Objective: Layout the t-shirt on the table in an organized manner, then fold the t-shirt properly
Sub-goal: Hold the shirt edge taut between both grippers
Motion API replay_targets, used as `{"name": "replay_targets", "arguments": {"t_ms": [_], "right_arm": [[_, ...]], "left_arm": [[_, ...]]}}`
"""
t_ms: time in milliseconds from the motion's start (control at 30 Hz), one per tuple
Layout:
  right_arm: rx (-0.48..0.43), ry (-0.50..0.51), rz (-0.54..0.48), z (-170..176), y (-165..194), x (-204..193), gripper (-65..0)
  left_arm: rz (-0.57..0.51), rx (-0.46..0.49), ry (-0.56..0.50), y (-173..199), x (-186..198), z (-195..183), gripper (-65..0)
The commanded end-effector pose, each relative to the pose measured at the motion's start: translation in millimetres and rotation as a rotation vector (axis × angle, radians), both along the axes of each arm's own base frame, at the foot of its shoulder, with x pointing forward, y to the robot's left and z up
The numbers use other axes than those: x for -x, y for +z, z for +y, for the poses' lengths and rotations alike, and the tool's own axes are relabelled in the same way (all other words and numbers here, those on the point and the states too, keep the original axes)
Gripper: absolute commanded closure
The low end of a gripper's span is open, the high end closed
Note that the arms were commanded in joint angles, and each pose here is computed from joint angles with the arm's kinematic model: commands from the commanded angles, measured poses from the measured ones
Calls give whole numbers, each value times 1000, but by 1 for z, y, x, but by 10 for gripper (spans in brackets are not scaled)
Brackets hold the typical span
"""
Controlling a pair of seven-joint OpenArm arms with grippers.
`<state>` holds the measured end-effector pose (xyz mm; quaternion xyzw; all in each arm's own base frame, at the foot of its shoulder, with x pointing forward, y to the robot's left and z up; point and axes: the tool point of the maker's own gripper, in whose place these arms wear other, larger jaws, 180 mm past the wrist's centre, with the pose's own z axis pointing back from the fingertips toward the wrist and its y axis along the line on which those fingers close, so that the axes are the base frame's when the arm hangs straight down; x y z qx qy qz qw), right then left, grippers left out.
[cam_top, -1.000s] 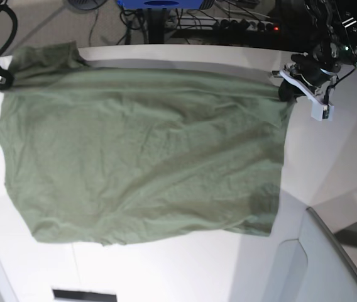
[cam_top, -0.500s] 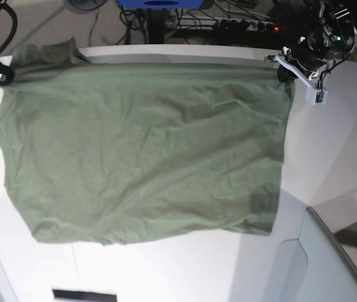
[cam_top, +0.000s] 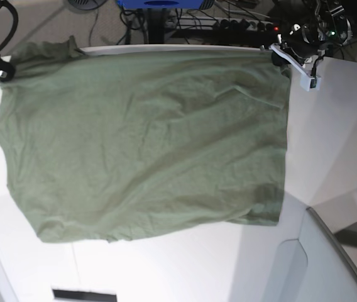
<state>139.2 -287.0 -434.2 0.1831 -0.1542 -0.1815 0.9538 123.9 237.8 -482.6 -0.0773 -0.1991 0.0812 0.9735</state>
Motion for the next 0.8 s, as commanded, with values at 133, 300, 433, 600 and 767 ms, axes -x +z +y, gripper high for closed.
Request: {"name": "replay_targets", "arguments": {"t_ms": [133, 300, 433, 600, 767], "right_arm": [[24, 0, -28, -8, 8, -7, -6], [24, 0, -28, -8, 8, -7, -6], [24, 0, -31, -8, 8, -8, -6], [24, 0, -33, -8, 8, -9, -6], [24, 0, -31, -8, 8, -8, -6]], "left_arm": [[-26, -16, -4, 7, -3, 5, -239], [-27, -37, 49, 10, 2, 22, -324], [-36, -44, 72, 12, 0, 29, -355], [-48, -32, 72, 11, -6, 25, -354], [-8, 7, 96, -5, 2, 18, -346]]}}
